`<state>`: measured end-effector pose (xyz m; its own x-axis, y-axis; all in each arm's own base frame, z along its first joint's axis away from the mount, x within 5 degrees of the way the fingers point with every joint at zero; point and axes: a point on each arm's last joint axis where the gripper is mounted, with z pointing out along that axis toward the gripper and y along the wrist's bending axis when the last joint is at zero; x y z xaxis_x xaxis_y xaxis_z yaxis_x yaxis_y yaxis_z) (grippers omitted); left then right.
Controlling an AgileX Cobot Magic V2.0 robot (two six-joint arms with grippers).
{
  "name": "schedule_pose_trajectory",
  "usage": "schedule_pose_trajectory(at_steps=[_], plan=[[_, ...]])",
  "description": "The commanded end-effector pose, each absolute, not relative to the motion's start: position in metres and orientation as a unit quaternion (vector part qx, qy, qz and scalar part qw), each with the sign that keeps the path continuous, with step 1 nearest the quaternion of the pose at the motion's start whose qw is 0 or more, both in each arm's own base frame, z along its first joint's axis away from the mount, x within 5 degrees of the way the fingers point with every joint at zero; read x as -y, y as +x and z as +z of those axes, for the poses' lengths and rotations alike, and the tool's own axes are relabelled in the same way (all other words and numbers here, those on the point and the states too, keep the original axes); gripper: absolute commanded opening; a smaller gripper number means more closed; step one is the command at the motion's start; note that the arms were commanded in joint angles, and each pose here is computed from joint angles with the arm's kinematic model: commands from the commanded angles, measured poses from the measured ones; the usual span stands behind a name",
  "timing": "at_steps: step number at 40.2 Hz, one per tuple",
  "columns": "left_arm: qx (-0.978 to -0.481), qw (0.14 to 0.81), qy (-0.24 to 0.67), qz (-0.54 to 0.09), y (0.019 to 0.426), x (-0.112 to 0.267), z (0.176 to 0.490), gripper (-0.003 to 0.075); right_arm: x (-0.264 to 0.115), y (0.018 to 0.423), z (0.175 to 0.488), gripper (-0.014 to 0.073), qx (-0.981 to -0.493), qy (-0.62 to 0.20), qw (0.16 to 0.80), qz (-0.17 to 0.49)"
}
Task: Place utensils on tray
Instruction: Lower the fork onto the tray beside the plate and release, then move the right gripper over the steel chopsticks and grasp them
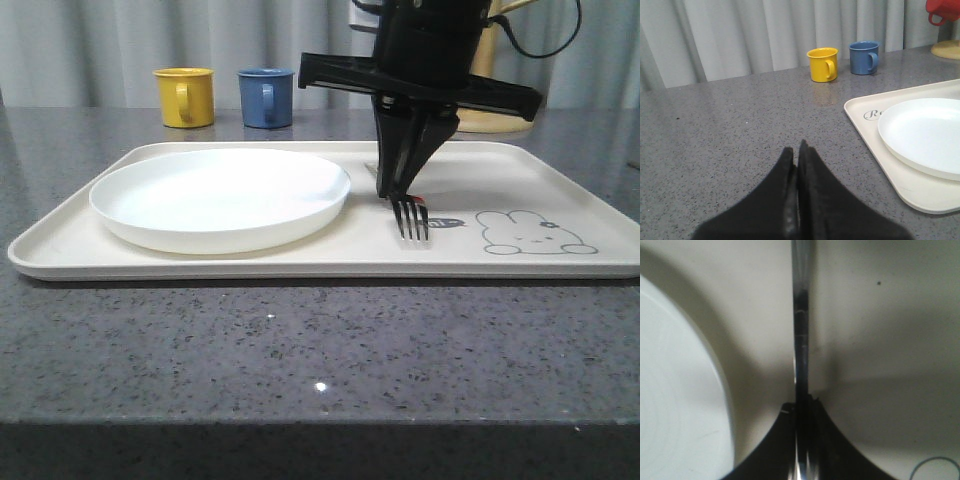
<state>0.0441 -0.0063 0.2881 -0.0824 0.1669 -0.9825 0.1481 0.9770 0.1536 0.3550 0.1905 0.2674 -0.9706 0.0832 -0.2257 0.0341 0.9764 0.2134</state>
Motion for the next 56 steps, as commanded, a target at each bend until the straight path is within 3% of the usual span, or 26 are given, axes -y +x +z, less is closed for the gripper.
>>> schedule_pose_trajectory(at_steps=[1, 17, 26, 31, 40, 43, 51, 56], plan=[[-0.702, 0.705, 0.102, 0.0, 0.044, 0.007, 0.304, -0.0018, -0.189, 0.351, 0.298, -0.0036, -0.979, 0.031, 0.156, 0.129], [-0.702, 0.705, 0.102, 0.0, 0.044, 0.007, 0.304, -0.0018, -0.191, 0.349, 0.298, 0.025, -0.979, 0.036, 0.141, 0.141], [-0.702, 0.705, 0.102, 0.0, 0.044, 0.007, 0.304, -0.0018, -0.182, 0.35, 0.324, 0.0291, -0.981, 0.031, 0.154, 0.118], [-0.702, 0.705, 0.102, 0.0, 0.044, 0.007, 0.304, -0.0018, -0.16, 0.352, 0.349, 0.0291, -0.985, 0.022, 0.158, 0.063], [-0.702, 0.705, 0.102, 0.0, 0.044, 0.007, 0.304, -0.0018, -0.114, 0.355, 0.372, 0.0291, -0.98, 0.009, 0.193, 0.049], [-0.702, 0.705, 0.102, 0.0, 0.044, 0.007, 0.304, -0.0018, -0.092, 0.351, 0.371, 0.0295, -0.981, 0.009, 0.19, 0.037], [-0.702, 0.705, 0.102, 0.0, 0.044, 0.007, 0.304, -0.0018, -0.018, 0.33, 0.346, 0.0419, -0.99, 0.037, 0.138, -0.005], [-0.702, 0.705, 0.102, 0.0, 0.044, 0.007, 0.304, -0.0018, 0.023, 0.324, 0.33, 0.0398, -0.991, 0.074, 0.113, -0.018]])
